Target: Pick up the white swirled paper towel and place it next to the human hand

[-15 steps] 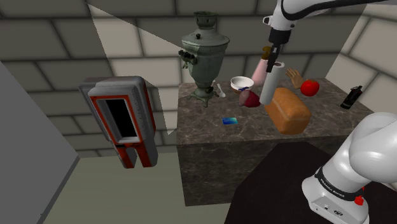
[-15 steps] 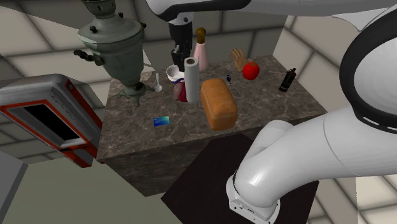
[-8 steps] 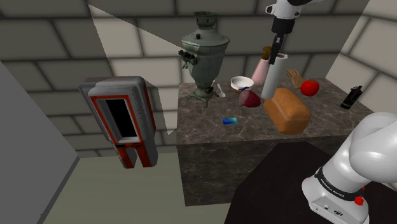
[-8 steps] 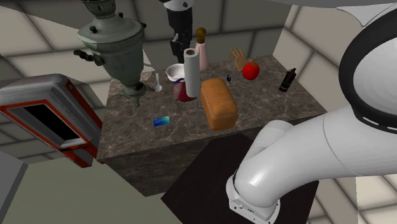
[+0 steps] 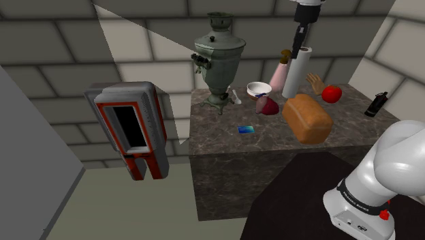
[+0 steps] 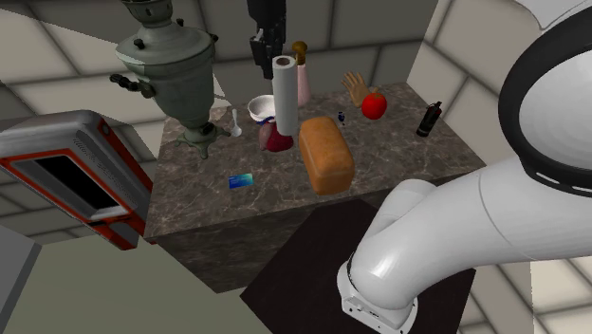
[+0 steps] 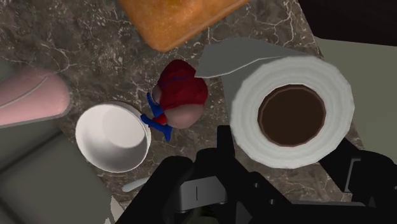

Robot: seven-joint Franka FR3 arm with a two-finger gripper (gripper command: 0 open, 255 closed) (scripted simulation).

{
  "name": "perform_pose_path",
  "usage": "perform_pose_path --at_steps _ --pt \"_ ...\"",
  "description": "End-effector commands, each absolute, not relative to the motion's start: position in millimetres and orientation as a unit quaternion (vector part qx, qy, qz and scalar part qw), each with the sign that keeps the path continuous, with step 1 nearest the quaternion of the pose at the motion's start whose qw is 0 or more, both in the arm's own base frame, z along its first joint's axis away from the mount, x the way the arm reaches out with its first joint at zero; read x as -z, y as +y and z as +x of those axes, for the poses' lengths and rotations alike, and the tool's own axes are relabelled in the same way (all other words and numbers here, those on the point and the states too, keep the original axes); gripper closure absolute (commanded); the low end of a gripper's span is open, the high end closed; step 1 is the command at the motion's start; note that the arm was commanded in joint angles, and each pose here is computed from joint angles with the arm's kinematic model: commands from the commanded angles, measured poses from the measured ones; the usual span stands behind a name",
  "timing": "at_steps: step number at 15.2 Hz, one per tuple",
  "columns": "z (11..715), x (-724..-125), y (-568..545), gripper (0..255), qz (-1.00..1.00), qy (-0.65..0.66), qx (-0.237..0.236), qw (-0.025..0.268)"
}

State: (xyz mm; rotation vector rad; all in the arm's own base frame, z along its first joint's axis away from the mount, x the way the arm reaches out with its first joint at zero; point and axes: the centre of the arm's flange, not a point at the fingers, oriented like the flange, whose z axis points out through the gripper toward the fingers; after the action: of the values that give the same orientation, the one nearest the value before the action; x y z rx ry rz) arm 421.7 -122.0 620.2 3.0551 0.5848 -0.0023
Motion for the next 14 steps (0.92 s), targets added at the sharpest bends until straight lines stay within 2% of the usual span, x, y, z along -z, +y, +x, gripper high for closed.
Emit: perform_pose_path --at_steps 1,14 --pt "421.8 -631.2 -122.2 255 0.982 0.188 0.001 0.015" --pt "421.8 -698.6 -122.2 255 0.982 0.188 0.001 0.015"
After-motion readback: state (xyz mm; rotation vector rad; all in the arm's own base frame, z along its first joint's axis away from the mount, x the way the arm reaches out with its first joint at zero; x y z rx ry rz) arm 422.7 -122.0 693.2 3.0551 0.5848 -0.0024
